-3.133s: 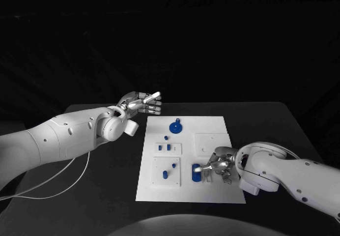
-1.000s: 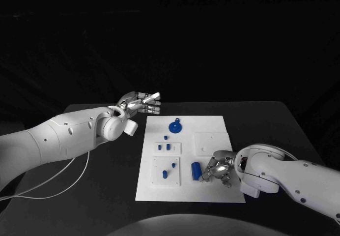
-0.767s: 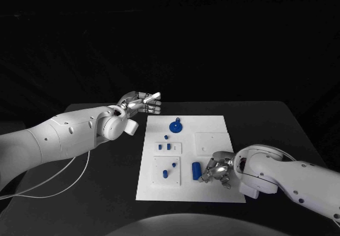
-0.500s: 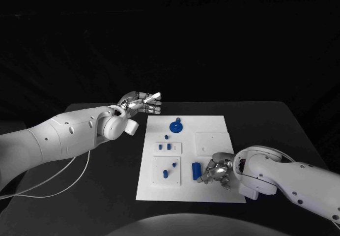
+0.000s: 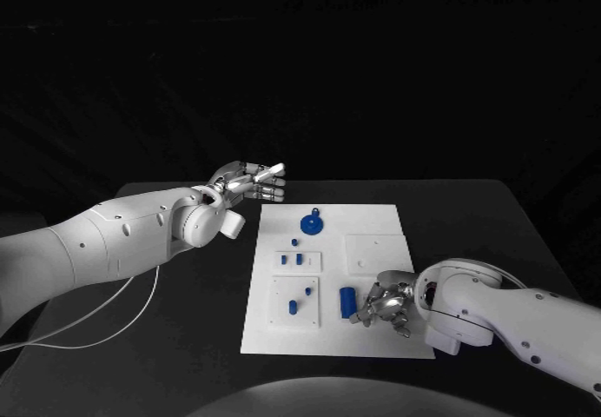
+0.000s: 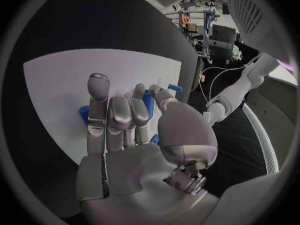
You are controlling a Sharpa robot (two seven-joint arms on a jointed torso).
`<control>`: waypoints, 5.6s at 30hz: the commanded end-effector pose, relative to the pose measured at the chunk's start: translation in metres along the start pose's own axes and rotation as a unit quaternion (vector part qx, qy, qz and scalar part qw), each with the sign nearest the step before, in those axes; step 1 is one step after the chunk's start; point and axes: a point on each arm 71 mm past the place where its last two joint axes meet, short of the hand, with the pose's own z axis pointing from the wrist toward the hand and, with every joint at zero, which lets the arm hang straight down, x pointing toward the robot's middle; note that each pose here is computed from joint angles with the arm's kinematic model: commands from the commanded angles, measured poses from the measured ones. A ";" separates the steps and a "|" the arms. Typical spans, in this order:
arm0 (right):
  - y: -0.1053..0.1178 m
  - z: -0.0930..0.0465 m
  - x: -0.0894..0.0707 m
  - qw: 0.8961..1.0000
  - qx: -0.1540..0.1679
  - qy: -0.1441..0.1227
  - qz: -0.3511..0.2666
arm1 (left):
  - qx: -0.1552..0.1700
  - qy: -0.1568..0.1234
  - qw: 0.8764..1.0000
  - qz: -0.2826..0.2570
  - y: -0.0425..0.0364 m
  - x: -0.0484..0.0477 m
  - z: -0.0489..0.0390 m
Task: Assemble the parts on the task board
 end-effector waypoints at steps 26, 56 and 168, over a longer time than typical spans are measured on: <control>-0.050 -0.037 -0.049 0.994 0.060 -0.076 -0.054 | 0.011 0.003 1.000 0.002 -0.0020 -0.0013 -0.0034; -0.052 -0.014 -0.029 0.984 0.101 -0.083 -0.121 | 0.009 0.011 1.000 0.000 -0.0016 0.0009 -0.0025; -0.013 0.004 -0.005 0.997 0.023 -0.075 -0.018 | 0.000 0.037 0.999 0.015 -0.0004 0.0055 -0.0023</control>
